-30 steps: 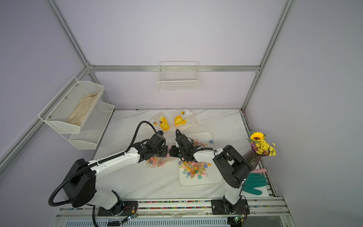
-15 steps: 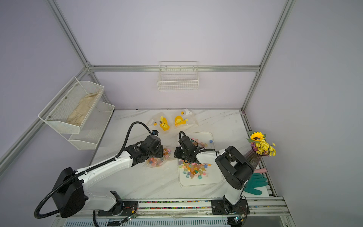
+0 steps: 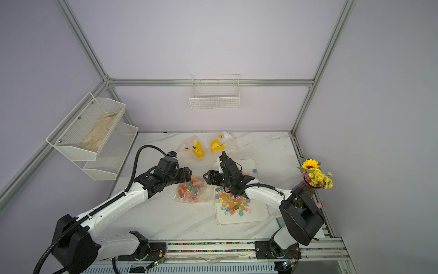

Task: Pour candies out of the ziploc bag
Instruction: 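Open the ziploc bag at the center of the board, then pick up the ziploc bag from the center of the board, then pour the candies out of the ziploc bag onto the tray.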

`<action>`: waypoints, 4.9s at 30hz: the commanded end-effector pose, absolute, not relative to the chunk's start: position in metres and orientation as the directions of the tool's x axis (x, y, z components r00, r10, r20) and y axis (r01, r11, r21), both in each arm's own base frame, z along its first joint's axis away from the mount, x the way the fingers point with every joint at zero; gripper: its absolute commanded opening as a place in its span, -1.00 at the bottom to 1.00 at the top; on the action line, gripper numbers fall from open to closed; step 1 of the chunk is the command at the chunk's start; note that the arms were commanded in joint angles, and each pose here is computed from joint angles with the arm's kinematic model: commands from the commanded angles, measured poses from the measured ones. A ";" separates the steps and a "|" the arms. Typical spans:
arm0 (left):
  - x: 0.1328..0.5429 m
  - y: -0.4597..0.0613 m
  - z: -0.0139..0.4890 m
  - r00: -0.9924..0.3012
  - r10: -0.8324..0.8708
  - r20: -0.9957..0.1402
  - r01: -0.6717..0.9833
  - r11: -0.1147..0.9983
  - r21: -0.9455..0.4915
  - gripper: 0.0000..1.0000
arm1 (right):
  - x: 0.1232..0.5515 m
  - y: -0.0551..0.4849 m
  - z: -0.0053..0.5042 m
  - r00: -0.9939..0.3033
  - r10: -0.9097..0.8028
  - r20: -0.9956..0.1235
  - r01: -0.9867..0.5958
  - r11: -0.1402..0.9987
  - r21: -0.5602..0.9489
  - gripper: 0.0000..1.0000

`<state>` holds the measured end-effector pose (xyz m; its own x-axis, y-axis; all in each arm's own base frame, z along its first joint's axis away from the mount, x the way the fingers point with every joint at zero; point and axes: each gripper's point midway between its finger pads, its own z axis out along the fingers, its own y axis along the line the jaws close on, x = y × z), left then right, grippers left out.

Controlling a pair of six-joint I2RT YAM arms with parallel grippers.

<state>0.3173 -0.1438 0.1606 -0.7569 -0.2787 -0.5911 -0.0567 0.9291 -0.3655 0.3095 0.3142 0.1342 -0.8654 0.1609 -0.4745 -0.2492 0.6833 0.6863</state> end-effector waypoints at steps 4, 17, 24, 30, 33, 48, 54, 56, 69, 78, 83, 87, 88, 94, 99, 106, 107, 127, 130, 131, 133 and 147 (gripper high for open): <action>0.297 -0.123 0.113 -0.802 -0.415 -0.429 -0.180 0.853 -0.490 0.53 | 0.297 0.329 0.108 -0.912 0.083 -0.402 -0.263 0.634 0.727 0.55; 0.323 -0.121 0.073 -0.807 -0.438 -0.396 -0.212 0.841 -0.498 0.39 | 0.285 0.350 0.087 -0.944 -0.002 -0.331 -0.270 0.580 0.768 0.35; 0.329 -0.114 0.046 -0.808 -0.447 -0.385 -0.240 0.845 -0.477 0.38 | 0.284 0.351 0.087 -0.944 -0.005 -0.331 -0.273 0.579 0.768 0.34; 0.335 -0.125 0.028 -0.831 -0.426 -0.359 -0.205 0.834 -0.513 0.34 | 0.285 0.352 0.088 -0.944 -0.007 -0.329 -0.272 0.580 0.768 0.34; 0.335 -0.137 0.024 -0.858 -0.390 -0.334 -0.158 0.820 -0.550 0.23 | 0.286 0.353 0.087 -0.945 -0.007 -0.328 -0.270 0.585 0.765 0.34; 0.313 -0.133 0.035 -0.843 -0.423 -0.333 -0.169 0.796 -0.581 -0.17 | 0.288 0.355 0.082 -0.948 -0.011 -0.319 -0.262 0.598 0.757 0.29; 0.307 -0.132 0.041 -0.836 -0.433 -0.337 -0.168 0.787 -0.594 -0.33 | 0.286 0.356 0.079 -0.949 -0.016 -0.316 -0.262 0.599 0.757 0.24; 0.306 -0.132 0.046 -0.831 -0.437 -0.344 -0.164 0.784 -0.599 -0.36 | 0.286 0.356 0.078 -0.949 -0.016 -0.314 -0.260 0.600 0.756 0.22; 0.300 -0.130 0.041 -0.840 -0.435 -0.325 -0.178 0.786 -0.593 -0.58 | 0.284 0.357 0.077 -0.950 -0.022 -0.313 -0.263 0.602 0.754 0.17; 0.300 -0.127 0.038 -0.838 -0.438 -0.327 -0.193 0.797 -0.572 -0.46 | 0.284 0.357 0.077 -0.949 -0.022 -0.314 -0.263 0.603 0.753 0.17; 0.301 -0.125 0.040 -0.833 -0.441 -0.334 -0.195 0.799 -0.569 -0.86 | 0.283 0.357 0.077 -0.949 -0.023 -0.314 -0.263 0.604 0.752 0.17; 0.300 -0.125 0.042 -0.832 -0.443 -0.335 -0.197 0.799 -0.568 -1.00 | 0.283 0.357 0.076 -0.950 -0.024 -0.312 -0.263 0.602 0.754 0.12; 0.300 -0.124 0.043 -0.830 -0.443 -0.339 -0.196 0.800 -0.567 -1.00 | 0.283 0.358 0.076 -0.950 -0.025 -0.312 -0.264 0.600 0.755 0.08; 0.299 -0.123 0.055 -0.819 -0.451 -0.355 -0.188 0.795 -0.577 -1.00 | 0.281 0.361 0.081 -0.948 -0.031 -0.318 -0.277 0.574 0.770 -0.36; 0.297 -0.124 0.065 -0.813 -0.454 -0.365 -0.177 0.789 -0.589 -1.00 | 0.281 0.363 0.085 -0.945 -0.033 -0.326 -0.287 0.562 0.776 -0.74; 0.296 -0.121 0.081 -0.799 -0.461 -0.385 -0.169 0.787 -0.593 -1.00 | 0.284 0.365 0.102 -0.931 -0.030 -0.365 -0.321 0.548 0.772 -1.00; 0.296 -0.121 0.084 -0.797 -0.462 -0.388 -0.167 0.787 -0.594 -1.00 | 0.285 0.365 0.105 -0.927 -0.030 -0.373 -0.328 0.546 0.771 -1.00; 0.309 -0.129 0.151 -0.743 -0.489 -0.458 -0.083 0.746 -0.661 -1.00 | 0.300 0.377 0.150 -0.887 -0.019 -0.461 -0.407 0.502 0.763 -1.00; 0.311 -0.130 0.160 -0.740 -0.487 -0.465 -0.070 0.742 -0.666 -1.00 | 0.302 0.379 0.156 -0.882 -0.016 -0.470 -0.416 0.496 0.762 -1.00; 0.312 -0.130 0.163 -0.738 -0.488 -0.466 -0.068 0.741 -0.668 -1.00 | 0.302 0.380 0.158 -0.881 -0.016 -0.472 -0.418 0.493 0.763 -1.00; 0.312 -0.132 0.170 -0.734 -0.491 -0.470 -0.060 0.736 -0.674 -1.00 | 0.304 0.380 0.163 -0.878 -0.012 -0.478 -0.422 0.490 0.763 -1.00; 0.318 -0.149 0.214 -0.722 -0.469 -0.508 0.021 0.719 -0.694 -1.00 | 0.307 0.373 0.204 -0.844 0.034 -0.536 -0.454 0.489 0.745 -1.00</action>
<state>0.2999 -0.1373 0.1534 -0.7818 -0.4552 -0.4261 -0.0878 0.7570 -0.6475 0.3030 0.3714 0.1659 -0.8875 0.0032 -0.4609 -0.3921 0.5202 0.7587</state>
